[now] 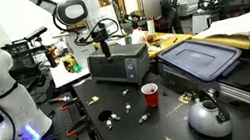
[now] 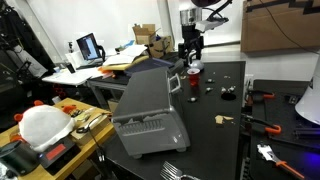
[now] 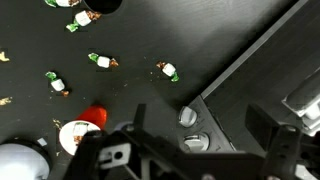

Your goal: Put one sweet in the cup

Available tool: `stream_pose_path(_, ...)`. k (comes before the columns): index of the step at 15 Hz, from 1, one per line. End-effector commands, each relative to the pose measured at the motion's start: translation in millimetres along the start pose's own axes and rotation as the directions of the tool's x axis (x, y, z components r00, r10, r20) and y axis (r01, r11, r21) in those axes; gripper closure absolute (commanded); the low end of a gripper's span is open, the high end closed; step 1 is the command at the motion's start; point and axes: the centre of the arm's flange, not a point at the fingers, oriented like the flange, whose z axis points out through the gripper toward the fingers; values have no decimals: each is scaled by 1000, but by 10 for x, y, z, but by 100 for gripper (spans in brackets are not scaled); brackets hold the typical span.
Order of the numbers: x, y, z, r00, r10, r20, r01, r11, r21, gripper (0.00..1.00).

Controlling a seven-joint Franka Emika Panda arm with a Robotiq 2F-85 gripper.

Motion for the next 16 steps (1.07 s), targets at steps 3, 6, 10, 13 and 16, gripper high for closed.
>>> stream_pose_path(3,-107,156,135,999,-36,-13,35,998,-61,0)
stream_pose_path(6,-156,182,204,997,-78,-4,77,993,-86,0)
stream_pose_path(10,-228,206,322,989,-149,24,151,984,-98,0)
stream_pose_path(13,-254,233,424,978,-204,43,207,974,-92,0)
stream_pose_path(16,-243,276,562,965,-258,48,261,962,-79,0)
